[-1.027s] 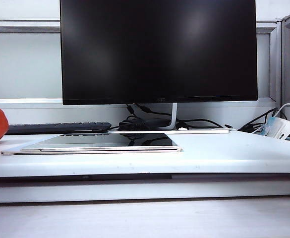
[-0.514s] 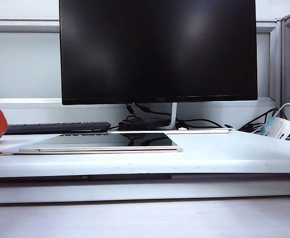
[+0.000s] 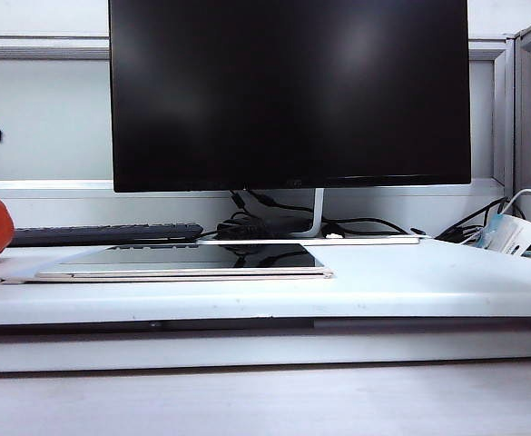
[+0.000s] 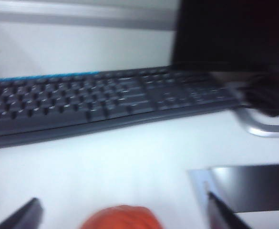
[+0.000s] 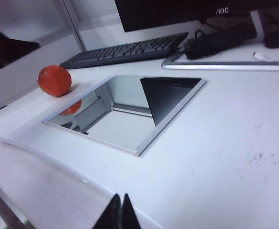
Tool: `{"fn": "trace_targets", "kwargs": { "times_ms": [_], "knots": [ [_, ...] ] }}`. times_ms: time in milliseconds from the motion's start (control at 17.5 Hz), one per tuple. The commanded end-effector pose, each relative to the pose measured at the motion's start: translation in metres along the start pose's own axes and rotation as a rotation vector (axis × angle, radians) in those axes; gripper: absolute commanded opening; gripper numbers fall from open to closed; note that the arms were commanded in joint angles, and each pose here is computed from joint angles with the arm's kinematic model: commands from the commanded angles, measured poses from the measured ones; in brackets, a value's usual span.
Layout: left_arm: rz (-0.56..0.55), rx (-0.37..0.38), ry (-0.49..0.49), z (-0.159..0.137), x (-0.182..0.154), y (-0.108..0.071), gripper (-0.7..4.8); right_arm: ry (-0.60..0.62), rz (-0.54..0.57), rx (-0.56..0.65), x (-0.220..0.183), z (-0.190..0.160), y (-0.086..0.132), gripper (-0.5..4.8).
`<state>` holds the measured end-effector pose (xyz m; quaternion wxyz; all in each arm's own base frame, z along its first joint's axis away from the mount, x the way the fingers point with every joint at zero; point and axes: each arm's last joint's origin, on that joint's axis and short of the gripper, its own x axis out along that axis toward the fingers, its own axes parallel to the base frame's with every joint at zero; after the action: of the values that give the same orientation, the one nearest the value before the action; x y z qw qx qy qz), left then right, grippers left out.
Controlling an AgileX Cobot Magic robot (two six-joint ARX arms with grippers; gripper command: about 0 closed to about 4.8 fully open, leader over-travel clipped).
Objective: Place the orange on the center of the mirror.
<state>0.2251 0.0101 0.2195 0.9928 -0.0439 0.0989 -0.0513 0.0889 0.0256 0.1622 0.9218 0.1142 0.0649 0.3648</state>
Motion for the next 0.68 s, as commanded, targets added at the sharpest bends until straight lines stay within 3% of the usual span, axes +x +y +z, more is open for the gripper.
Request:
{"fn": "trace_targets", "kwargs": {
  "times_ms": [57, 228, 456, 514, 571, 628, 685],
  "knots": [
    [0.020, -0.008, 0.057, -0.008, 0.018, 0.004, 4.79, -0.019, 0.001, -0.011, 0.000, 0.001, 0.000, 0.00],
    [0.051, -0.020, 0.152, -0.027, 0.031, 0.009, 4.79, -0.027, -0.031, -0.013, 0.000, 0.001, -0.001, -0.01],
    [-0.015, -0.038, 0.219, -0.040, 0.037, 0.008, 4.79, -0.030, -0.044, -0.013, 0.000, 0.001, -0.002, -0.01],
    [-0.011, -0.043, 0.220, -0.040, 0.037, 0.008, 3.60, -0.031, -0.044, -0.013, 0.000, 0.001, -0.002, -0.01],
    [-0.013, -0.042, 0.216, -0.040, 0.037, 0.008, 1.19, -0.031, -0.044, -0.015, 0.000, 0.001, -0.002, -0.01],
    [-0.042, -0.046, 0.203, -0.038, 0.037, 0.007, 0.05, -0.031, -0.044, -0.015, 0.000, 0.001, -0.002, -0.01],
    [-0.086, -0.074, 0.183, -0.036, 0.038, 0.006, 0.02, -0.030, -0.044, -0.015, 0.000, 0.001, -0.002, -0.01]
  ]
}}
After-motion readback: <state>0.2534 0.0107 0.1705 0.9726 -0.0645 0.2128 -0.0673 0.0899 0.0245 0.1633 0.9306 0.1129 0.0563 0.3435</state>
